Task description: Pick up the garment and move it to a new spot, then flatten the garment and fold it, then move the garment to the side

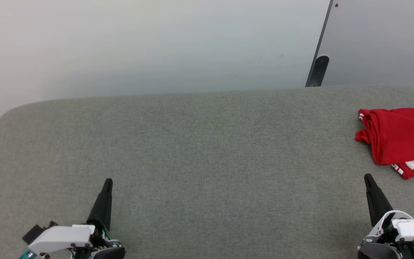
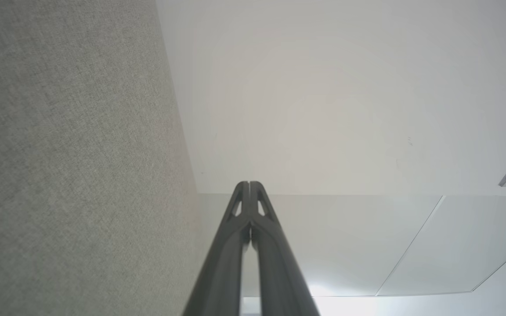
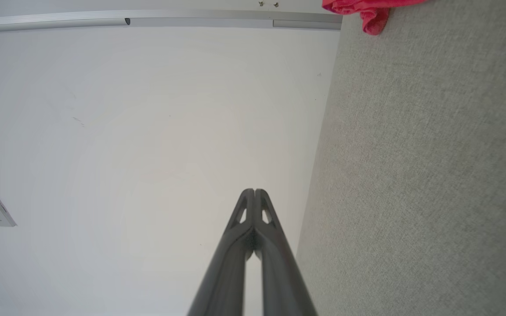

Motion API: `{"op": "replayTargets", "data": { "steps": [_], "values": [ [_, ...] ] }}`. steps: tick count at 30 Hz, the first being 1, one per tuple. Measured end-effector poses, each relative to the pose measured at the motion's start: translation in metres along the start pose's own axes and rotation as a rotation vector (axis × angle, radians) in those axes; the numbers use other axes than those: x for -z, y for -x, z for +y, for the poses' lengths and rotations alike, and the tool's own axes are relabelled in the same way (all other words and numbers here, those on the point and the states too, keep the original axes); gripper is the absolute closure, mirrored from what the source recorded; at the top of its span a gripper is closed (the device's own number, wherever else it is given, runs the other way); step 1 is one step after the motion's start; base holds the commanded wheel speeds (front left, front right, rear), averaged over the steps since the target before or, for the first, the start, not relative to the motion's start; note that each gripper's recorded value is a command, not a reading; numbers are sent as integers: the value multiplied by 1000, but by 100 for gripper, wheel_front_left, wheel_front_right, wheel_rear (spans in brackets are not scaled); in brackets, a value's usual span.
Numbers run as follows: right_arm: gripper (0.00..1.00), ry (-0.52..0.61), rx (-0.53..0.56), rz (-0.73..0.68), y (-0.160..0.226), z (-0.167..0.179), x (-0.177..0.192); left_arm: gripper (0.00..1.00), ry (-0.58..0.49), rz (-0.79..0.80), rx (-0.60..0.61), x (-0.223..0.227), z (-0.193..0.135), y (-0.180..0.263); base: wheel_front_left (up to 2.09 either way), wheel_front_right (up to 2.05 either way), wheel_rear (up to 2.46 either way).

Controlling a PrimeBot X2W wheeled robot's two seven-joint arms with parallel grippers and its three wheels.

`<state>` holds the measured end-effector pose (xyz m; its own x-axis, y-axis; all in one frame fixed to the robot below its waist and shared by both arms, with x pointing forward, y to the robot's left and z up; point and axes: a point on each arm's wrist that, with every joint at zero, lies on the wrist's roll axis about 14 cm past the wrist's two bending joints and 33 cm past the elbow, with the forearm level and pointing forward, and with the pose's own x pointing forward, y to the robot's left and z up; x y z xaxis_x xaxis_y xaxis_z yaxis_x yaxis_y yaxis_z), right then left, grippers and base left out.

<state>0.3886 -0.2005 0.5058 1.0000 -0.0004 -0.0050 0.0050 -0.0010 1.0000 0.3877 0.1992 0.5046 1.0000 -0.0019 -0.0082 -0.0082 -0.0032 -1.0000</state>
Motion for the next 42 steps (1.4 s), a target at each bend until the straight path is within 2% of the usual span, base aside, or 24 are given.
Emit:
{"op": "replayTargets", "data": {
  "steps": [42],
  "values": [
    [100, 0, 0, 0, 0, 0, 0, 100, 0, 0, 0, 0, 0, 0, 0, 0, 0]
  ]
}}
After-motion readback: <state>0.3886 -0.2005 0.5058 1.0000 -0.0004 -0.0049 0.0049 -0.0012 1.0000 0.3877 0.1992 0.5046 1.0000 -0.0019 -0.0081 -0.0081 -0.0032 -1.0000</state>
